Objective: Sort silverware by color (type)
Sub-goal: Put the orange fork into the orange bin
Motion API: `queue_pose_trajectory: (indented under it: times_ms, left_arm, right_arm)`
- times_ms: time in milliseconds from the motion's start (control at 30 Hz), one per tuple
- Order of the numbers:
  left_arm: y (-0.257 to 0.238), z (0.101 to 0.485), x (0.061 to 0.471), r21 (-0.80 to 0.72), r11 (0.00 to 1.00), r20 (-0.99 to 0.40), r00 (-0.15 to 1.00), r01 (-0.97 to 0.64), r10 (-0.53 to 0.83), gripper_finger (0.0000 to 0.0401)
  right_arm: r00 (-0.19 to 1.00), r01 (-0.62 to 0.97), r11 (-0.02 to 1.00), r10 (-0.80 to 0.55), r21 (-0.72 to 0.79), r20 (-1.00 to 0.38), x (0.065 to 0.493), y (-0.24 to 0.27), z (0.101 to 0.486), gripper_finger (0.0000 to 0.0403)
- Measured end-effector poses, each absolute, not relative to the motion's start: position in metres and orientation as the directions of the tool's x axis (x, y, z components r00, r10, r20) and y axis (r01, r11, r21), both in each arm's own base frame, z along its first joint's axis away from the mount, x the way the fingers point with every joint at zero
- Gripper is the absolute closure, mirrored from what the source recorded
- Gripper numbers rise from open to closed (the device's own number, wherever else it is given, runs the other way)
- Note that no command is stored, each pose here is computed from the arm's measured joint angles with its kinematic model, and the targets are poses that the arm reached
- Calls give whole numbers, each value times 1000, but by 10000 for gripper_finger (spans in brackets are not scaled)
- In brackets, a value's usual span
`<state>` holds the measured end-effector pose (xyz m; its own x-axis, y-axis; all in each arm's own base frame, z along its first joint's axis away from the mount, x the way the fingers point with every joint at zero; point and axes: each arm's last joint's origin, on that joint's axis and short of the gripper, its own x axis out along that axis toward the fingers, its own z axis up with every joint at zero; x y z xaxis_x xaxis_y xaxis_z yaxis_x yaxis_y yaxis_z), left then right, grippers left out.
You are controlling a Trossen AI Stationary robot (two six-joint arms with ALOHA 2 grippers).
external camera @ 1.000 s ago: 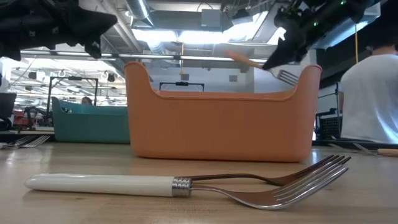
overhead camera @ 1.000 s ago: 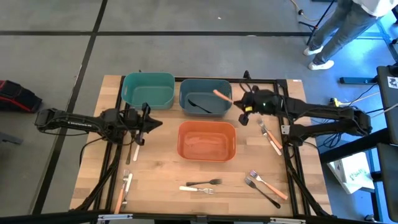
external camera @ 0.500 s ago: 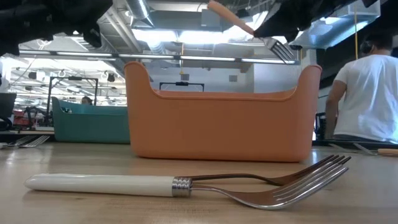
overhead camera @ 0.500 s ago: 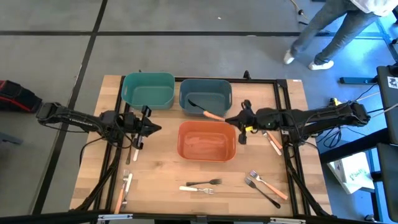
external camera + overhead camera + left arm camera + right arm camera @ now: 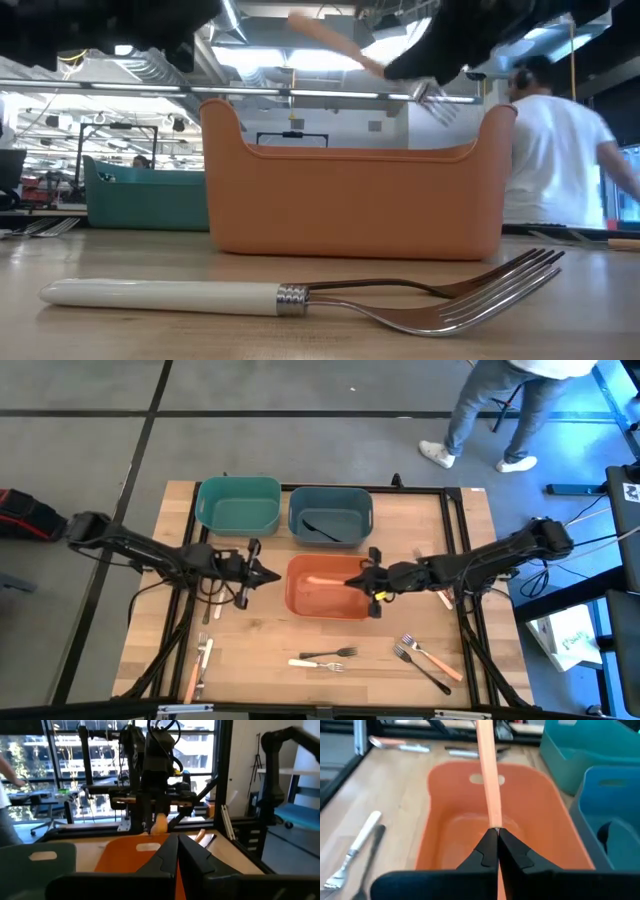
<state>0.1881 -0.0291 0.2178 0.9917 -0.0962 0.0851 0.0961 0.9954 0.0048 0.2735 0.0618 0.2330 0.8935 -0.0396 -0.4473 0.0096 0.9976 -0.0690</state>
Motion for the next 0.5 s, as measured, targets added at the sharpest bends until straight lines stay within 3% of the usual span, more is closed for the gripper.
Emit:
queue_pose_trajectory:
  times_ms: [500]
  left_arm:
    - [-30, 215, 195, 32, 996, 56, 995, 85, -87, 395]
  right_arm:
    - [838, 66, 990, -124, -128, -531, 311, 58, 202, 403]
